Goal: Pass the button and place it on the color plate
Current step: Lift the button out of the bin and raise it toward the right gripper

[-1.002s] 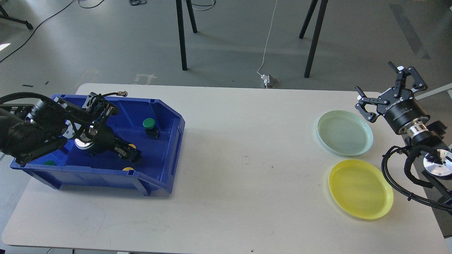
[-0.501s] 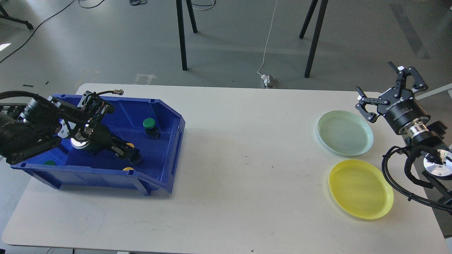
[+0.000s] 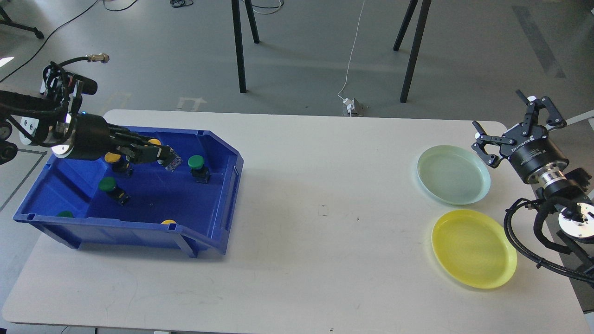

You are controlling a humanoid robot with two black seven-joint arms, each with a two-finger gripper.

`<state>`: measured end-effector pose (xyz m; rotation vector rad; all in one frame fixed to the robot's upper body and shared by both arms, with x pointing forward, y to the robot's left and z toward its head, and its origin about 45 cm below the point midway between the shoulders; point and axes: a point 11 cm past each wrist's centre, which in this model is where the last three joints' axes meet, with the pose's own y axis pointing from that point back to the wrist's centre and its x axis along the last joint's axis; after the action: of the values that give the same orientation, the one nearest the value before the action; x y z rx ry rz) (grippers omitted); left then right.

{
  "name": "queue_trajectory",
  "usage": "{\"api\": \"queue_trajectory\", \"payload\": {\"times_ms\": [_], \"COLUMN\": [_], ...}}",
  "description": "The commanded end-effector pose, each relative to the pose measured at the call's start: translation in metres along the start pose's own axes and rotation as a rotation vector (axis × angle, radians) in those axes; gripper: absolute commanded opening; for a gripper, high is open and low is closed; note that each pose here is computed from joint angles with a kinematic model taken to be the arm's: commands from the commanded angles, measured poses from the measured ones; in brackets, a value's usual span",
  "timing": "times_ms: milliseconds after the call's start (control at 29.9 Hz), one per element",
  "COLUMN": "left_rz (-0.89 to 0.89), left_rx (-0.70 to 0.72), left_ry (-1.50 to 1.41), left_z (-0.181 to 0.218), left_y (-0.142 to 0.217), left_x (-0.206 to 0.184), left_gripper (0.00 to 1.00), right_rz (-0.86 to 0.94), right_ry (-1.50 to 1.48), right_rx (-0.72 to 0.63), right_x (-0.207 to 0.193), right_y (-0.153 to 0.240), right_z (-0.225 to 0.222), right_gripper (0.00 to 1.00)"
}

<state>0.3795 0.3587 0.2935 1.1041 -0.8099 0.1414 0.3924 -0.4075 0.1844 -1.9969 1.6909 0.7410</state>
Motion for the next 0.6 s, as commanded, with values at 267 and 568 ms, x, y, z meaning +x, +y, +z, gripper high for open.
{"api": "queue_trajectory", "payload": {"times_ms": [267, 568], "left_rz": [0.224, 0.224], "left_rx": [-0.496, -0.818], "left_ry": [0.339, 0.705], "left_z": [0.107, 0.169], "left_y": [0.007, -0.06], "left_x": [0.061, 0.081], "left_gripper": [0.2, 0.2], "right_rz": [-0.05, -0.371], "right_ry": [0.016, 0.479], "right_rx": [0.028, -0.138], "right_x": [-0.016, -0.1], "right_y": [-0.01, -0.03], "right_z": [-0.016, -0.007], "right_gripper": [0.99, 0.99]}}
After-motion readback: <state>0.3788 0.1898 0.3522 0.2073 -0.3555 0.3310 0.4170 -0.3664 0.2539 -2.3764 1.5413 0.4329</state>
